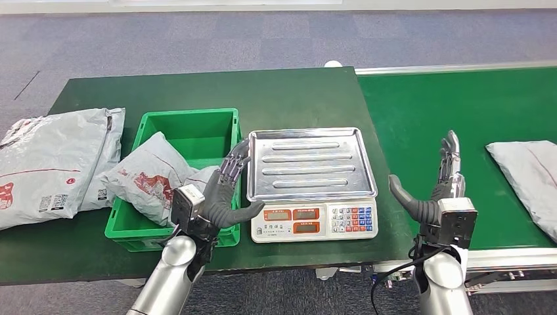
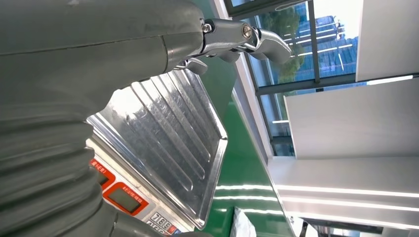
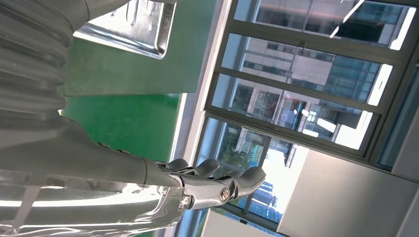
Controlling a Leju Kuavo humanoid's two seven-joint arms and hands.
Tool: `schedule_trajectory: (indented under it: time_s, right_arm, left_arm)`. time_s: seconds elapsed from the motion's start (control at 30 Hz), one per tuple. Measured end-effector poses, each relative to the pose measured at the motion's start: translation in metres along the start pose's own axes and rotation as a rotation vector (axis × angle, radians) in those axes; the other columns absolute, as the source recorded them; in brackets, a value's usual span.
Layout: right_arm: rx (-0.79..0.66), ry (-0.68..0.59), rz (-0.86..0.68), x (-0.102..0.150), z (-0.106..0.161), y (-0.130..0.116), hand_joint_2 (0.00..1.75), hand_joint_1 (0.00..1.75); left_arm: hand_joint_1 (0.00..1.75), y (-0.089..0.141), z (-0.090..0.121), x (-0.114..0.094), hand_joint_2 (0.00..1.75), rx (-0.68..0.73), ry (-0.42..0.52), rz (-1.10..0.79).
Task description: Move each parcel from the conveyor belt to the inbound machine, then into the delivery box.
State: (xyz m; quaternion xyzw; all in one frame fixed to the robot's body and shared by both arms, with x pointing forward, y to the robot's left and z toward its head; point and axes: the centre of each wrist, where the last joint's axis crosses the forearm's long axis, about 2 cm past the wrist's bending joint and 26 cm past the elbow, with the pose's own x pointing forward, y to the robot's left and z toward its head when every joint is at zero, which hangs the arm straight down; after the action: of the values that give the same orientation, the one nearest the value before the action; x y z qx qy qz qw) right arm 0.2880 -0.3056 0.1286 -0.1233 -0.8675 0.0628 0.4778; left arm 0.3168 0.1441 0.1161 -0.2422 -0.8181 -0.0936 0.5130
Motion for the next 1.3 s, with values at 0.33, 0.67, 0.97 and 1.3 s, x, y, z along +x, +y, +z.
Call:
schedule_trajectory:
  time_s: [0.33,0.67,0.97,1.3]
  right_arm:
    - [0.002,0.002,0.012,-0.001,0.003,0.000,1.75,0.00]
    - [0.005,0.012,0.012,-0.004,0.003,0.000,1.75,0.00]
    - [0.004,0.037,0.015,-0.008,-0.003,0.000,1.75,0.00]
    - [-0.075,0.078,0.100,-0.022,-0.011,-0.022,0.87,0.00]
  left_arm:
    - [0.00,0.001,0.003,-0.004,0.00,0.085,-0.031,-0.071]
    - [0.00,0.001,0.003,-0.005,0.00,0.104,-0.032,-0.080]
    - [0.00,0.001,0.004,-0.005,0.00,0.106,-0.034,-0.085]
    - [0.00,0.000,0.005,-0.007,0.00,0.115,-0.028,-0.092]
